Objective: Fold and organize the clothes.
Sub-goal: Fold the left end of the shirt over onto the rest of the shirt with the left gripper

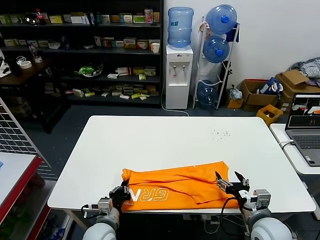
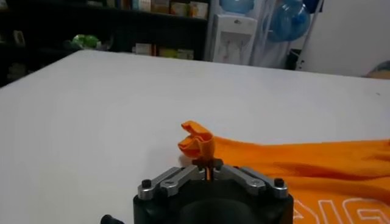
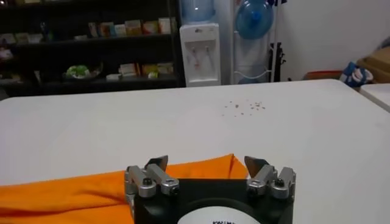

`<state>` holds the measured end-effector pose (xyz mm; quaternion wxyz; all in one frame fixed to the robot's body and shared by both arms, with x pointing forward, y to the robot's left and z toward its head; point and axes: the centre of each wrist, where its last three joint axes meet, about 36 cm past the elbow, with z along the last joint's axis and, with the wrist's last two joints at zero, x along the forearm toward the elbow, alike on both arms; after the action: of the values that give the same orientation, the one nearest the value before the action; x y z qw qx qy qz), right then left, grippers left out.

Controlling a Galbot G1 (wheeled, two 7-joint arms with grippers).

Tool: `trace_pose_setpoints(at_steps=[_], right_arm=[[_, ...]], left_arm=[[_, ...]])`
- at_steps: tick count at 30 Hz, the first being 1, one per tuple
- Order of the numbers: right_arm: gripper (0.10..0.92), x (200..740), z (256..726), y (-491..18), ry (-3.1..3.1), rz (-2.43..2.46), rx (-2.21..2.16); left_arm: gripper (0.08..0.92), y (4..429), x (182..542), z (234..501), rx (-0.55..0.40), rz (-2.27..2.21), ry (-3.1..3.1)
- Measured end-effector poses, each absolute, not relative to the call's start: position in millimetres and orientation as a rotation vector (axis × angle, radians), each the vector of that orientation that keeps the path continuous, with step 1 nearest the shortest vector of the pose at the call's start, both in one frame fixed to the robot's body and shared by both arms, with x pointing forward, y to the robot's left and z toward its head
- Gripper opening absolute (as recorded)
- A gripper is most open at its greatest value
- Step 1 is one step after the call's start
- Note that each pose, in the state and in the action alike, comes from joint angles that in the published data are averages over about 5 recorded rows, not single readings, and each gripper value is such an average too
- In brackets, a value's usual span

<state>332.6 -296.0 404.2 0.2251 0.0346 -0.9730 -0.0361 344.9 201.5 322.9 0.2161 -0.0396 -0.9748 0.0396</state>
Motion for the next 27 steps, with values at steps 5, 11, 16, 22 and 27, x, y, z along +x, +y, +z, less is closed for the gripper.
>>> trace_pose_setpoints(at_steps=[5, 11, 16, 22, 27], right_arm=[[0.823, 336, 402, -292, -2.691, -0.102, 0.099], [0.823, 341, 399, -284, -2.701, -0.115, 0.113], [0.823, 344, 399, -281, -2.712, -0.120, 0.119], [0.823, 344, 397, -281, -2.719, -0.122, 0.116], [0.823, 343, 394, -280, -2.720, -0.121, 0.113]], left_arm=[[0.119, 224, 351, 345, -0.096, 0.067, -2.732], [0.119, 267, 361, 367, -0.046, -0.025, -2.747], [0.119, 304, 369, 382, 0.002, -0.109, -2.746], [0.119, 347, 375, 395, 0.062, -0.220, -2.726], [0.119, 379, 380, 407, 0.107, -0.316, -2.702]])
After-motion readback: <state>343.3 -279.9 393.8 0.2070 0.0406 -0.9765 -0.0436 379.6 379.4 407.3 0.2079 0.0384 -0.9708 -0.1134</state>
